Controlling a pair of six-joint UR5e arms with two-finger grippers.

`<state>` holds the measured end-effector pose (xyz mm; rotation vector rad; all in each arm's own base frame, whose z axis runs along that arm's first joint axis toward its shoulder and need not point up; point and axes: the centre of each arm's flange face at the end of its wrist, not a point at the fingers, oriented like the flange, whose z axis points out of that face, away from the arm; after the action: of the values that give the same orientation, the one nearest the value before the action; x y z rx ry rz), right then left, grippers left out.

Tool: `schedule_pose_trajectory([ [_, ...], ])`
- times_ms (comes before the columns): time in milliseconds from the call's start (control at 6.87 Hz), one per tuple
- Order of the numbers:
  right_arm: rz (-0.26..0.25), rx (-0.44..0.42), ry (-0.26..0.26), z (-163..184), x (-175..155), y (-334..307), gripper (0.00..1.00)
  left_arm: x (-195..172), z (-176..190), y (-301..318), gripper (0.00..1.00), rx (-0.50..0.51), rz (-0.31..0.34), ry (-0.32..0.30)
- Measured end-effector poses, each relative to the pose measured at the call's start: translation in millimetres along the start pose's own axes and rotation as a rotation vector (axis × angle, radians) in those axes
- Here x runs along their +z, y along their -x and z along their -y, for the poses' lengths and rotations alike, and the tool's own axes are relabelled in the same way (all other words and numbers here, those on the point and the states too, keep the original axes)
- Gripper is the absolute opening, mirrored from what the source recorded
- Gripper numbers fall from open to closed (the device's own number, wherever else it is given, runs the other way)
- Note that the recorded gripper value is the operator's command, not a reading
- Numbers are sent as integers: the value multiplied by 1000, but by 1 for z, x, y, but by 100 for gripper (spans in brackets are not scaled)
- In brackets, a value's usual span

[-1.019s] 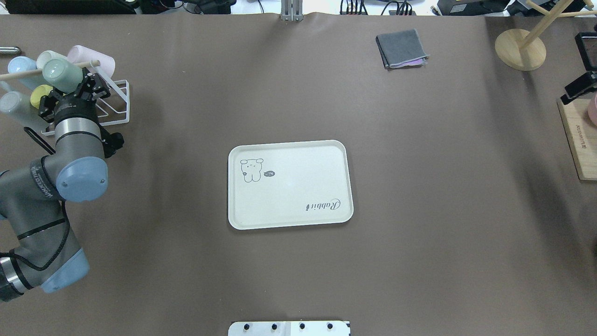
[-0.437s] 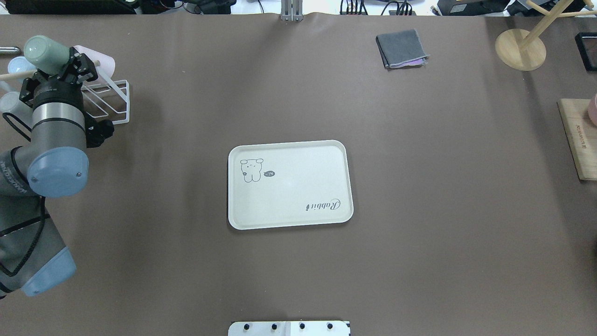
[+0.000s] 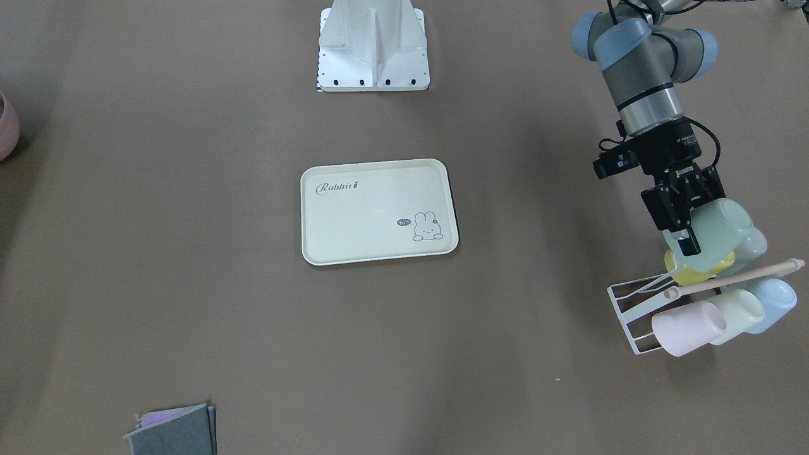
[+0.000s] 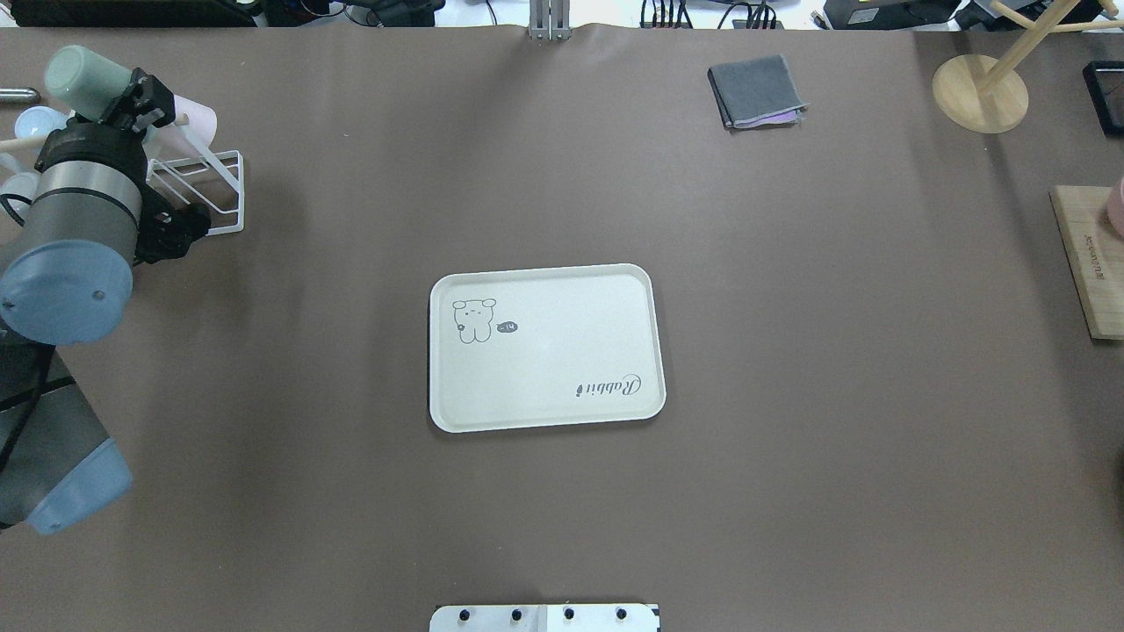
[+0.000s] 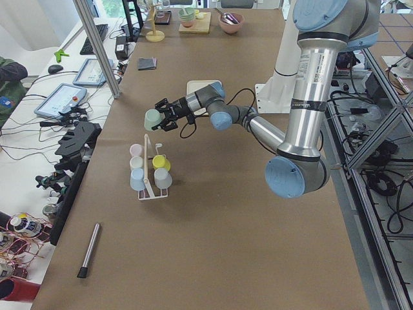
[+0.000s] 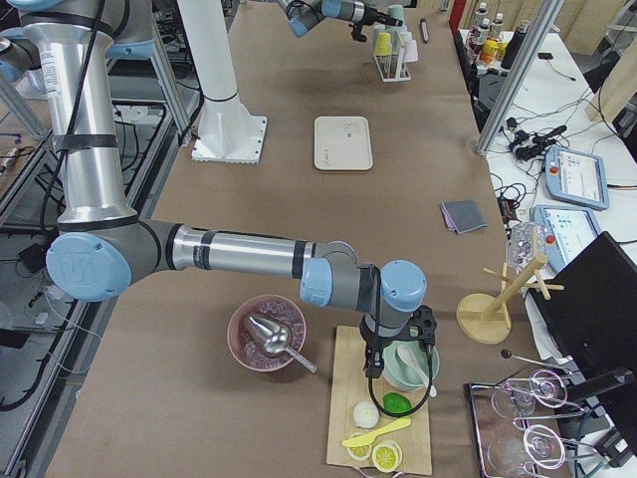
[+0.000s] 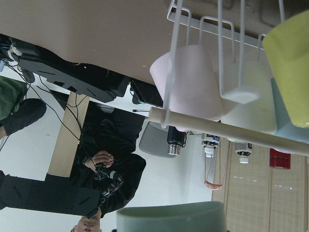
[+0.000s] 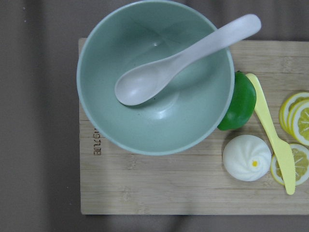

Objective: Pick up and place green cup on tray

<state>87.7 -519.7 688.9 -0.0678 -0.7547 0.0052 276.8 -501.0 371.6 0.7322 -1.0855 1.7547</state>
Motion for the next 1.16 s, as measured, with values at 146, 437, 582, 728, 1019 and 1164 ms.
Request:
schedule_pose_trajectory([
  [146,12,5,3,-1,0,0,100,5,-7,5,17,-128,7,-42],
  [437,10,-11,-2,0,-2,7,100,9,-10,2,3,-461,-19,-124],
  [582,0,-15,-4,-1,-1,9,100,7,-11,1,2,-571,-13,-146],
  [728,-11,-18,-10,-1,-4,10,100,1,-16,1,1,-672,14,-169],
  [1019,-29,-23,-18,0,-8,12,100,-11,-20,9,0,-819,62,-228],
  [1164,-39,-27,-23,2,-11,14,100,-15,-17,14,0,-884,77,-273],
])
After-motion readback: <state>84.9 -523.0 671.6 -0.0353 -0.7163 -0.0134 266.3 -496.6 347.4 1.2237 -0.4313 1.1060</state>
